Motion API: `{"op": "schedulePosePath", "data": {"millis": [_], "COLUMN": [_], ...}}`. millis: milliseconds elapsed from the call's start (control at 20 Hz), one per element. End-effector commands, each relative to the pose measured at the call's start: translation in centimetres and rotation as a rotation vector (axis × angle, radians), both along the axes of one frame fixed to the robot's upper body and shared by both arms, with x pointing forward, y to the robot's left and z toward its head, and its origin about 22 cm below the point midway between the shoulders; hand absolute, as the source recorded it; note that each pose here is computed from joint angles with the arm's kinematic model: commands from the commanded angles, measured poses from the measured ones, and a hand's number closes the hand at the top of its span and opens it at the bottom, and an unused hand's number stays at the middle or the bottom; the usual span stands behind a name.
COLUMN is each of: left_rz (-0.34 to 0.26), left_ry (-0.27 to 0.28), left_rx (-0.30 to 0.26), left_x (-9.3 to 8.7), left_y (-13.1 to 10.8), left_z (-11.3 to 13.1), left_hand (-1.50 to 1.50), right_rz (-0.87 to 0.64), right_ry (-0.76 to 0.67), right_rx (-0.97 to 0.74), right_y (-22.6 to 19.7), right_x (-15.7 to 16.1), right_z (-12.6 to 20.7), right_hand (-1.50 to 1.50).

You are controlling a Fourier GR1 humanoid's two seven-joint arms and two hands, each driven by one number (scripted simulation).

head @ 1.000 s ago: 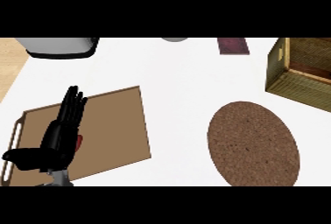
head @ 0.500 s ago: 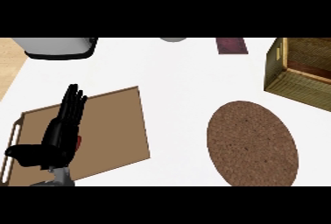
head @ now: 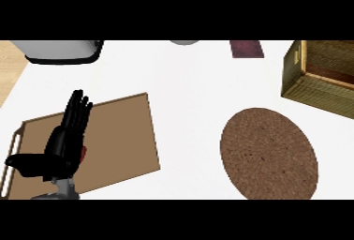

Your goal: Pick the tomato from the placemat and place it in the basket

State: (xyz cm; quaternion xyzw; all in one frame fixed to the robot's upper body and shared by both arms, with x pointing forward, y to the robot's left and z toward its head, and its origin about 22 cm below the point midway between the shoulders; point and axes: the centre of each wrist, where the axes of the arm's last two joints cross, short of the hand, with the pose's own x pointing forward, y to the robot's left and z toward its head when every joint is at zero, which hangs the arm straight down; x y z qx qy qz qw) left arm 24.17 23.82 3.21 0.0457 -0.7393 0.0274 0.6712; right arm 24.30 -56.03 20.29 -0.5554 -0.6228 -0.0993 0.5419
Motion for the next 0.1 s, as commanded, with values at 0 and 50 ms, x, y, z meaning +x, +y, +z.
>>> {"op": "schedulePosePath", "data": {"millis": [0, 50], "left_rz": [-0.005, 0.003], "left_ry": [-0.005, -0.017], "left_rx": [0.003, 0.007], "left_x": [-0.7, 0.9], "left_y": [-0.1, -0.7], "left_z": [0.1, 0.6], "left_hand": [0.00, 0.00], "right_rz": [0.072, 0.088], "right_ry": [-0.034, -0.051], "right_rx": [0.006, 0.023], "right_y": [-1.7, -2.7], "right_x": [-3.7, -4.1], "right_z": [0.5, 1.7], "right_hand": [-1.50, -1.50]}}
